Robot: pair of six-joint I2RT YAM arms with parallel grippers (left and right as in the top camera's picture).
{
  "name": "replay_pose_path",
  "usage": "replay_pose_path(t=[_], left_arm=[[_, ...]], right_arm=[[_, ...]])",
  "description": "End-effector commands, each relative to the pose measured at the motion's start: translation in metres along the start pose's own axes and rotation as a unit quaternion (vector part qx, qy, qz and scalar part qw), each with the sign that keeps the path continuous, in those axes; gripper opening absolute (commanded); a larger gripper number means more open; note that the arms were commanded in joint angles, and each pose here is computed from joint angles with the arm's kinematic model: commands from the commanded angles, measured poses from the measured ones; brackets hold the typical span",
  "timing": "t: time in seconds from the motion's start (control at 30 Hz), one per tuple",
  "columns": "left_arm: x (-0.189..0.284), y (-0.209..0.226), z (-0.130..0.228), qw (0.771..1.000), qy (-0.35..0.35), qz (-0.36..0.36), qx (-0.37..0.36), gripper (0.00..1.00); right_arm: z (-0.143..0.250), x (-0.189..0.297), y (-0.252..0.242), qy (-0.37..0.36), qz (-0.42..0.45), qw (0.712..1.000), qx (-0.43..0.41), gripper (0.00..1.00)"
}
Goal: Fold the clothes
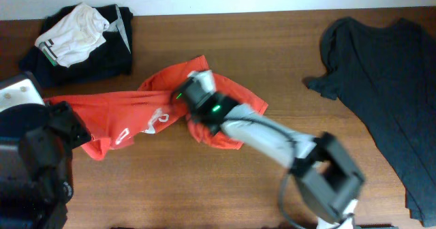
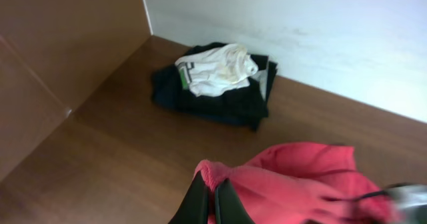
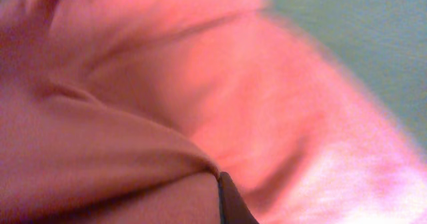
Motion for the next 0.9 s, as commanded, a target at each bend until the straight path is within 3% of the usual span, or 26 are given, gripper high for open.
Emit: replay_pose_path(t=[0.0, 0.03, 0.07, 0.13, 0.2, 0.3, 0.4, 0.5, 0.57, 0.77, 0.87], left_arm=[[-0.011, -0.001, -0.001, 0.999, 0.023, -0.038, -0.01, 0.0], [-0.018, -0.004, 0.002, 0.998, 0.045, -0.041, -0.009, 0.0], [-0.026, -0.007, 0.006, 0.997, 0.067, -0.046, -0.009, 0.0], [-0.056, -0.022, 0.013, 0.989, 0.128, -0.06, -0.034, 0.0], [-0.083, -0.035, 0.019, 0.981, 0.172, -0.069, -0.059, 0.0], [-0.134, -0.059, 0.038, 0.958, 0.256, -0.092, -0.088, 0.0], [-0.174, -0.075, 0.053, 0.942, 0.301, -0.108, -0.105, 0.0], [-0.202, -0.08, 0.061, 0.936, 0.315, -0.117, -0.104, 0.0], [-0.21, -0.084, 0.062, 0.937, 0.313, -0.116, -0.103, 0.0], [-0.206, -0.082, 0.066, 0.93, 0.328, -0.12, -0.112, 0.0], [-0.206, -0.081, 0.066, 0.929, 0.331, -0.12, -0.113, 0.0]], right_arm=[[-0.064, 0.059, -0.065, -0.06, -0.025, 0.998, -0.011, 0.11], [-0.07, 0.064, -0.075, -0.056, -0.049, 0.997, -0.004, 0.21], [-0.075, 0.064, -0.086, -0.05, -0.061, 0.997, -0.007, 0.24], [-0.08, 0.05, -0.111, -0.041, -0.039, 0.998, -0.031, 0.72], [-0.08, 0.03, -0.131, -0.024, -0.018, 0.998, -0.049, 0.97], [-0.063, 0.013, -0.174, 0.049, 0.032, 0.992, -0.11, 0.99], [-0.053, 0.022, -0.183, 0.095, 0.017, 0.988, -0.123, 0.99], [-0.038, 0.026, -0.147, 0.141, -0.104, 0.984, 0.017, 1.0], [-0.02, 0.012, -0.121, 0.155, -0.116, 0.977, 0.089, 0.94], [-0.002, -0.051, -0.124, 0.143, -0.017, 0.983, 0.115, 0.95], [-0.006, -0.059, -0.13, 0.121, 0.03, 0.985, 0.121, 0.91]])
Point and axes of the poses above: each gripper's point midway between its finger pads, its own x axis back along the fingers, its own y axis along the line the jaws close on, z = x × y, the point moved 9 cm from there along x, back along the fingers, and after that the axes turned 8 degrees about -x, right-handed, at the moved point
